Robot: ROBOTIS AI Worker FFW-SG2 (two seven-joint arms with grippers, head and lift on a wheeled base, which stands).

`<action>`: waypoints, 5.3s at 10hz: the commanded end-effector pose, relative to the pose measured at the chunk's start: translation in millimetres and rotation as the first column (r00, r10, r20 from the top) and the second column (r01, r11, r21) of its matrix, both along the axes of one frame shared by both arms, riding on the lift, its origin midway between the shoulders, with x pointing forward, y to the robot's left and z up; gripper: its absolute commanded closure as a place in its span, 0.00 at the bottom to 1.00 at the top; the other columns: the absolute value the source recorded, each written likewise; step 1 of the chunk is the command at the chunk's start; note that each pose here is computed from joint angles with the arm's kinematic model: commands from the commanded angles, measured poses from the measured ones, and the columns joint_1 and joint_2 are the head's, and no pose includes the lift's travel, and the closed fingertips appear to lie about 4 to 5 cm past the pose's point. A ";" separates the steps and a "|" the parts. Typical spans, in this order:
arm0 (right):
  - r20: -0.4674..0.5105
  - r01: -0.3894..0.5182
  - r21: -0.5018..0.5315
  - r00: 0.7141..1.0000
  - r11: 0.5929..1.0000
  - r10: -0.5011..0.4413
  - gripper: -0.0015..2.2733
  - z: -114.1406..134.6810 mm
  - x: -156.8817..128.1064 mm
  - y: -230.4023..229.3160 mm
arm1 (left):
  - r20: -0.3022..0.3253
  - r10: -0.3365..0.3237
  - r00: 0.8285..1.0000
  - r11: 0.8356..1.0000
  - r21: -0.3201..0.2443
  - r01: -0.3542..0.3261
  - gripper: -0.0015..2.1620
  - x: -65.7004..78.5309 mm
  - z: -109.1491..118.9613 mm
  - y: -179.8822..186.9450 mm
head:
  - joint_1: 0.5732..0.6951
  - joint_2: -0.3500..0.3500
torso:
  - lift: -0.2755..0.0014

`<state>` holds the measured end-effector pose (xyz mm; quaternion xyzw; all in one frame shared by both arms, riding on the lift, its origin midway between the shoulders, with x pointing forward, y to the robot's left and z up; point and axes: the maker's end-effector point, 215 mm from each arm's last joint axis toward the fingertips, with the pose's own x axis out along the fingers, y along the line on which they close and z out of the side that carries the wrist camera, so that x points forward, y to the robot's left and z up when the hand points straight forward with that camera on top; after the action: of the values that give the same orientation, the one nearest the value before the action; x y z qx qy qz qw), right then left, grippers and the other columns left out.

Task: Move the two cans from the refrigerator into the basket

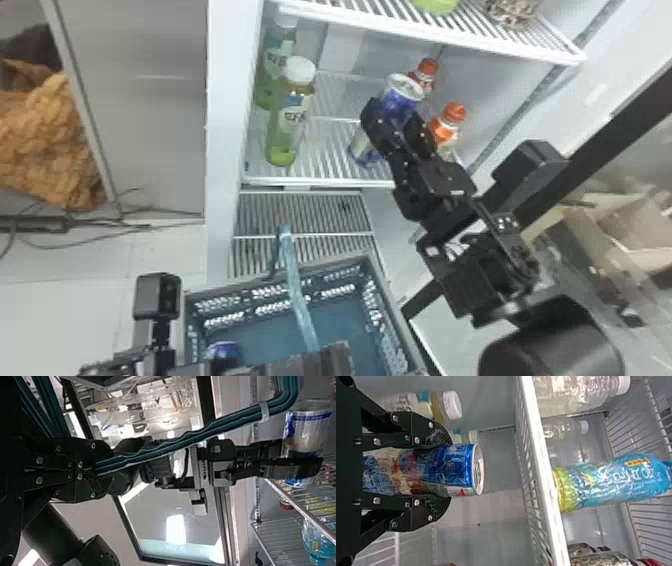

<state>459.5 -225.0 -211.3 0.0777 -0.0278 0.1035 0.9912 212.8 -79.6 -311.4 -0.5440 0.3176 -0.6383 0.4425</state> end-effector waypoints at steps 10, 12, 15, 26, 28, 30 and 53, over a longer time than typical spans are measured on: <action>-0.359 -0.075 -0.128 0.933 0.989 0.024 0.40 -26.3 -116.6 8.2 | 0.002 0.014 1.000 1.000 0.007 -0.014 0.55 1.1 -3.5 0.4 | 1.00 0.00 | 0.00; -0.438 -0.110 -0.117 0.898 0.987 0.048 0.40 -47.6 -127.2 14.9 | 0.004 0.012 1.000 1.000 0.007 -0.012 0.55 1.2 -2.9 -0.1 | 1.00 0.00 | 0.00; -0.558 -0.143 -0.121 0.828 0.982 0.052 0.40 -85.7 -138.2 9.8 | 0.006 0.008 1.000 1.000 0.006 -0.008 0.55 1.2 -1.9 -0.2 | 1.00 0.00 | 0.00; -0.559 -0.196 -0.071 0.820 0.978 0.124 0.09 -98.9 -121.9 6.6 | 0.008 0.003 1.000 1.000 0.007 -0.003 0.55 1.4 -1.4 0.1 | 1.00 0.00 | 0.00; -0.408 -0.142 -0.088 0.908 0.986 0.094 0.09 -61.7 -97.6 -3.6 | 0.008 0.003 1.000 1.000 0.007 -0.003 0.55 1.4 -1.4 0.1 | 1.00 0.00 | 0.00; -0.253 -0.093 -0.089 0.965 0.992 0.068 0.09 -25.7 -82.4 -13.2 | 0.008 0.004 1.000 1.000 0.005 -0.004 0.55 1.5 -0.9 -0.3 | 1.00 0.00 | 0.00; 0.073 0.162 -0.048 0.985 0.986 -0.159 0.09 -47.2 -51.8 -82.3 | 0.009 0.000 1.000 1.000 0.016 0.000 0.55 0.9 -4.6 -1.5 | 1.00 0.00 | 0.00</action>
<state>407.5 -307.4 -259.1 0.0451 -0.0647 0.0264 0.9965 213.7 -81.4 -315.5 -0.5378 0.3203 -0.6383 0.4480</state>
